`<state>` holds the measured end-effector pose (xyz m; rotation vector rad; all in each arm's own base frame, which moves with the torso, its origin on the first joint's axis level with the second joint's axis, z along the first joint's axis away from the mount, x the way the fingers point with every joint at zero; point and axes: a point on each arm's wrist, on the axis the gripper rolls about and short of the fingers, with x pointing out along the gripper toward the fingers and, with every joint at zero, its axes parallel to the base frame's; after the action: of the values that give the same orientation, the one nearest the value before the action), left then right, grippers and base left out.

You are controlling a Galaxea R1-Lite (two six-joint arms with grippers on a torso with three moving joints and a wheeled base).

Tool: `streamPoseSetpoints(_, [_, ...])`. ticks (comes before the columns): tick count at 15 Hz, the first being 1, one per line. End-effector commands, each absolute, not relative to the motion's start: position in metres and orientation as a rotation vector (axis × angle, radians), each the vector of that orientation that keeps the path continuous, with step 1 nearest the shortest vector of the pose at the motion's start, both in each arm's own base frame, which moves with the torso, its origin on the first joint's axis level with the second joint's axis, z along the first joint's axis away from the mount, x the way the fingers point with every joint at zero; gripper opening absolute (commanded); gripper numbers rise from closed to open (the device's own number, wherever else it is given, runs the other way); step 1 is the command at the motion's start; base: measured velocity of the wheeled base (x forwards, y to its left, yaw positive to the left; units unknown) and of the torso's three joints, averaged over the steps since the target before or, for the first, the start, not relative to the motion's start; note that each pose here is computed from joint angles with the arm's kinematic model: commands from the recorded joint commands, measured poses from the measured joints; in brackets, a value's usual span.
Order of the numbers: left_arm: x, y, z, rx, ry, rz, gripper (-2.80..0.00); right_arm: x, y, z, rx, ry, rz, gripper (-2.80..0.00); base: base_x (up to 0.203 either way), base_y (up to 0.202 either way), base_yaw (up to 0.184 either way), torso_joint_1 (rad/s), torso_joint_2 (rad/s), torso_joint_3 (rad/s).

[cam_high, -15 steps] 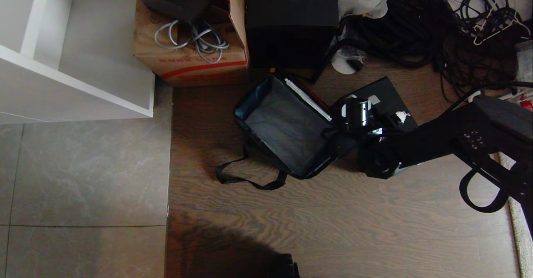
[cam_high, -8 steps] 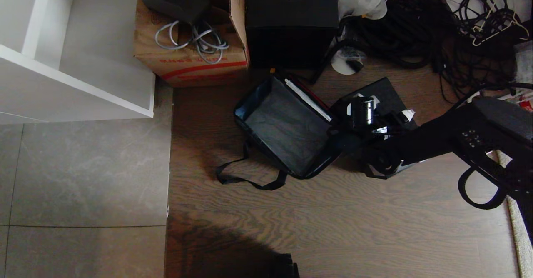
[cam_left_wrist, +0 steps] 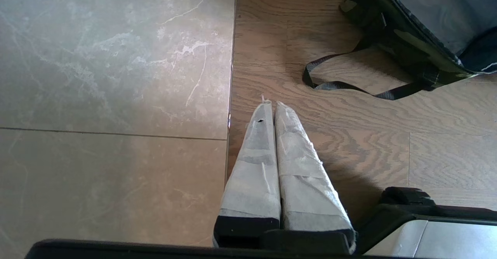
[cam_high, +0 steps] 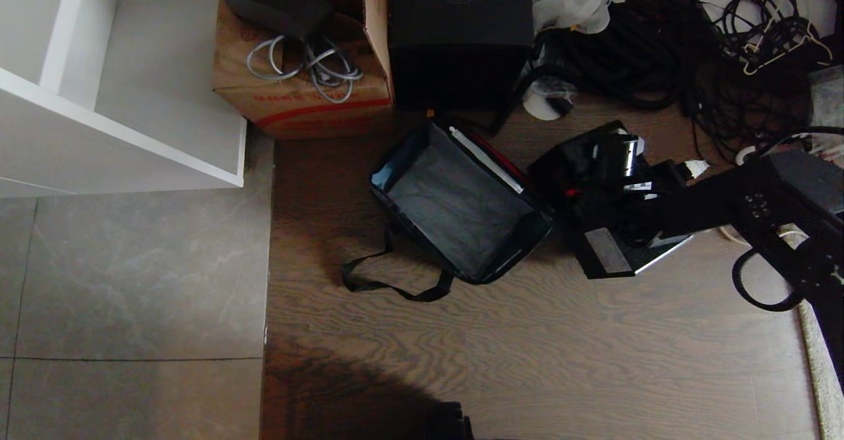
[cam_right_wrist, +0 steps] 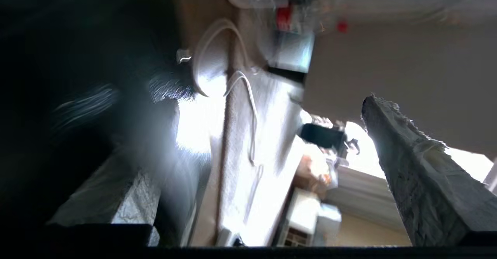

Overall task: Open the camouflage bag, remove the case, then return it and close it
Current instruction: Grip the handle again, then place the black box back

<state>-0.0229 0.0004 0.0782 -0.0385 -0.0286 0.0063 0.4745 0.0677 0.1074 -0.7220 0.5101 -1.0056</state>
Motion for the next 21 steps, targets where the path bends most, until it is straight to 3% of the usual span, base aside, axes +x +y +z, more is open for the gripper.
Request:
streamPoseSetpoints(1, [-0.022,0.000,0.076,-0.039,-0.020,0.007,-2.80,0.487,0.054,0.108,-0.703,0.508,-1.043,0.00,0.000,0.000,0.000,0.000,0.00,0.000])
streamPoseSetpoints(5, [-0.022,0.000,0.076,-0.039,-0.020,0.007,-2.80,0.487,0.033,0.093,-0.723,0.572,-1.066,0.00,0.000,0.000,0.000,0.000,0.00,0.000])
streamPoseSetpoints(6, [-0.022,0.000,0.076,-0.039,-0.019,0.007,-2.80,0.485,0.033,0.091,-0.720,0.573,-1.064,-2.80,0.000,0.000,0.000,0.000,0.00,0.000])
streamPoseSetpoints(12, [-0.022,0.000,0.076,-0.039,-0.019,0.007,-2.80,0.460,0.061,0.102,-0.733,0.557,-1.001,-2.80,0.000,0.000,0.000,0.000,0.00,0.000])
streamPoseSetpoints(21, [-0.022,0.000,0.076,-0.039,-0.019,0.007,-2.80,0.416,0.065,0.193,-0.695,0.495,-0.991,-2.80,0.000,0.000,0.000,0.000,0.00,0.000])
